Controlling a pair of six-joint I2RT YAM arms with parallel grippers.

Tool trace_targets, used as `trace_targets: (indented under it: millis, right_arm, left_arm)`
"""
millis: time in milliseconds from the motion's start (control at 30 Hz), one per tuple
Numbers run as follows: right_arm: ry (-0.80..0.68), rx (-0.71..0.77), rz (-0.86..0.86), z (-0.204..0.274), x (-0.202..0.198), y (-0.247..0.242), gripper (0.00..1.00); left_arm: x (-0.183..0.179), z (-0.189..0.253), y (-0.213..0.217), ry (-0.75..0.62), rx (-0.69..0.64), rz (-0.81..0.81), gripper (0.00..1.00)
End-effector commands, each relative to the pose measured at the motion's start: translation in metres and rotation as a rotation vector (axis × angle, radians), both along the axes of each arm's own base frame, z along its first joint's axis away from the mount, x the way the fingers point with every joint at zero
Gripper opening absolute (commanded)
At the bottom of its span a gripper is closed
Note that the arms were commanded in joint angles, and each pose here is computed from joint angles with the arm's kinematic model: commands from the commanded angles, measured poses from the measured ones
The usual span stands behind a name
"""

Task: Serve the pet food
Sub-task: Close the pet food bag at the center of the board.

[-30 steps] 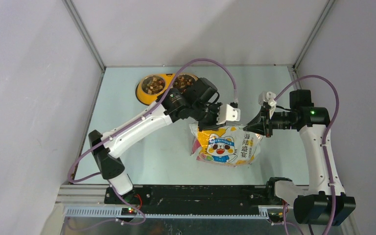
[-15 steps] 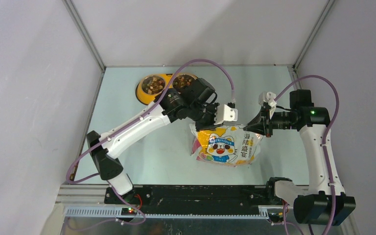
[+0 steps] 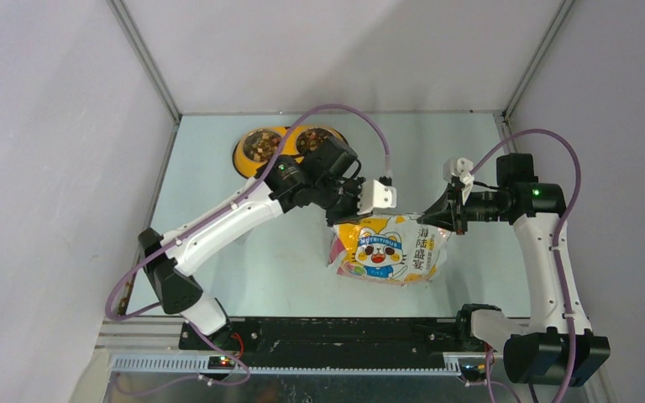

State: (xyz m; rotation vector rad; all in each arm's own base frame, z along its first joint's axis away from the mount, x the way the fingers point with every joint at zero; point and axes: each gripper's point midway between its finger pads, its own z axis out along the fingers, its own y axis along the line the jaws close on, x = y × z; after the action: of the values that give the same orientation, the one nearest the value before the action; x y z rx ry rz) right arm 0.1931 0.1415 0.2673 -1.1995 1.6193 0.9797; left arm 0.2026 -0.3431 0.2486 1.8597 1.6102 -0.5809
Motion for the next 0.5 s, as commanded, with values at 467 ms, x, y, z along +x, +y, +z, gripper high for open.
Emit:
trace_targets:
  millis: [467]
  right_arm:
    - [-0.015, 0.077, 0.030, 0.022, -0.008, 0.007, 0.00]
  left_arm:
    - [0.035, 0.019, 0.078, -0.079, 0.024, 0.203, 0.03]
